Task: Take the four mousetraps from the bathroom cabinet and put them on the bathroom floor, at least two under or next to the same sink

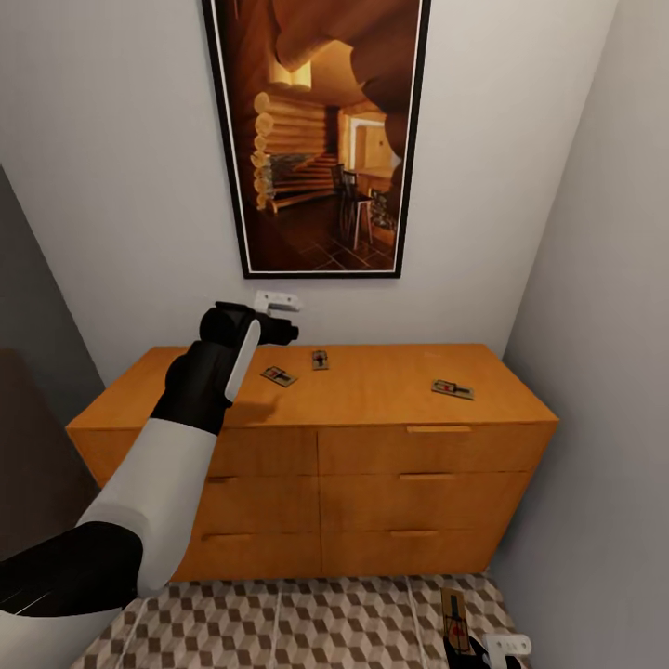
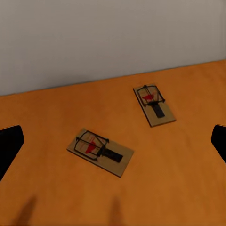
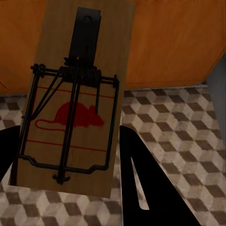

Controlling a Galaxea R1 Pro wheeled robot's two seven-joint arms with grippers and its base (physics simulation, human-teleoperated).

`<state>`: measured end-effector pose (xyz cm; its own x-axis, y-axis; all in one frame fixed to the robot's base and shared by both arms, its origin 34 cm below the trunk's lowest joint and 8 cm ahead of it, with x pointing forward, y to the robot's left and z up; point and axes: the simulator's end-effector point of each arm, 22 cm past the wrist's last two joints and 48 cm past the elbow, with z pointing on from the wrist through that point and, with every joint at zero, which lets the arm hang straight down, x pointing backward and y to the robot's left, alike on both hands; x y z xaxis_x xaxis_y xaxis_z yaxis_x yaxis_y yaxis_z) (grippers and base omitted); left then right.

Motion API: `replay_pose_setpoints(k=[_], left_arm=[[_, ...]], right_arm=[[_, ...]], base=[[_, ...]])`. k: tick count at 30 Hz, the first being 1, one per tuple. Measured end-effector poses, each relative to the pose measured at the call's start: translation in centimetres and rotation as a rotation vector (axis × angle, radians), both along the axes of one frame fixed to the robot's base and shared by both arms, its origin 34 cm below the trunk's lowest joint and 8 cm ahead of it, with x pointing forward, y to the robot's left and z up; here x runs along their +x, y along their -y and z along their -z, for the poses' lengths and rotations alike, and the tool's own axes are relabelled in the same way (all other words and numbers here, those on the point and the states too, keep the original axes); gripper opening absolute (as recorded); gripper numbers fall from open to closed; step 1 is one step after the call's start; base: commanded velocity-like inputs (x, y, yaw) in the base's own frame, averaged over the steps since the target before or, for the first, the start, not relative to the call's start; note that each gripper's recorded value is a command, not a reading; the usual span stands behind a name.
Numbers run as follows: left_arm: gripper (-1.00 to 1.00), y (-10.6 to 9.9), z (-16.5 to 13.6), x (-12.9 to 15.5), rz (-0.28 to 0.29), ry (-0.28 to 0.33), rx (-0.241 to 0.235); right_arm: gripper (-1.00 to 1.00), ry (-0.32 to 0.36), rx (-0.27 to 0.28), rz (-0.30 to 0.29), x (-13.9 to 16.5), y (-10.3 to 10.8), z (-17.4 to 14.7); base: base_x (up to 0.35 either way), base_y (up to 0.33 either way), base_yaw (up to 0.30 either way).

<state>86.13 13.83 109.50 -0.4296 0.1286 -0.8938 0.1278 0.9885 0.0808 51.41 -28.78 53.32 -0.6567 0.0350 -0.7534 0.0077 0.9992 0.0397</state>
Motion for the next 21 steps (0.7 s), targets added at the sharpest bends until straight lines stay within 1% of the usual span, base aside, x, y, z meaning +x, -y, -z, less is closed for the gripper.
replay_pose_setpoints(k=[10, 14, 21], left_arm=[[1.00, 0.0, 1.1, 0.0, 0.000, -0.023, 0.002], [1.00, 0.2, 1.6, 0.0, 0.005, -0.038, -0.003], [1.00, 0.4, 2.6, 0.0, 0.011, -0.063, -0.010]], right_arm=[[-1.00, -0.001, 0.000, 0.000, 0.0, 0.0, 0.0], [-1.00, -0.001, -0.001, 0.001, 0.0, 0.0, 0.0], [-1.00, -0.001, 0.000, 0.001, 0.0, -0.1, 0.0]], base=[[0.003, -0.011, 0.000], [0.017, -0.155, 0.000], [0.064, -0.220, 0.000]])
